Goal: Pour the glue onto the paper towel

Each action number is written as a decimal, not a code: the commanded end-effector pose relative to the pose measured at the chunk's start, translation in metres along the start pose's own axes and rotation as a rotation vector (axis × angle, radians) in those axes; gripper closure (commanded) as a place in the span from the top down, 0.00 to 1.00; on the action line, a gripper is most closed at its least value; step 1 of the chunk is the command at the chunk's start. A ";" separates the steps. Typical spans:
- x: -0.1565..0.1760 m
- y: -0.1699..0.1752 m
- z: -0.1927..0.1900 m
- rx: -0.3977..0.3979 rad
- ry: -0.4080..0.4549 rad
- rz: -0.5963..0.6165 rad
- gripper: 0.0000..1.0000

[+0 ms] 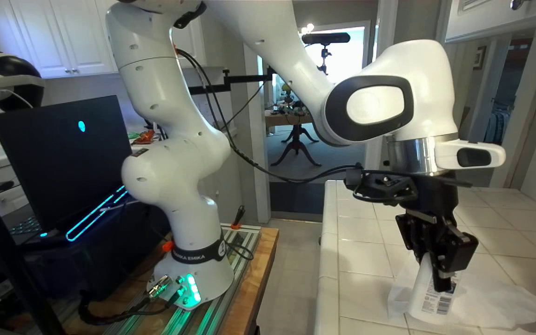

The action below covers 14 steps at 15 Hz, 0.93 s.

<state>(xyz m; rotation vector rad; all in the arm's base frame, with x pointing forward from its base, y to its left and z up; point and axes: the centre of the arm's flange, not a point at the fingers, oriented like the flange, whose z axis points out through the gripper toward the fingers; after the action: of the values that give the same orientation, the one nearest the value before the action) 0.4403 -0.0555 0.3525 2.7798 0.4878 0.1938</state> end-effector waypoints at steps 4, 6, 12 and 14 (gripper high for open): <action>0.004 0.002 -0.009 0.010 -0.047 -0.116 0.26; 0.005 0.002 -0.009 0.011 -0.047 -0.127 0.26; 0.005 0.003 -0.009 0.011 -0.048 -0.131 0.26; 0.005 0.003 -0.011 0.018 -0.060 -0.162 0.06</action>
<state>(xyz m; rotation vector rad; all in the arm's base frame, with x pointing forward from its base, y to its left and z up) 0.4437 -0.0536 0.3622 2.7439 0.6580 0.0948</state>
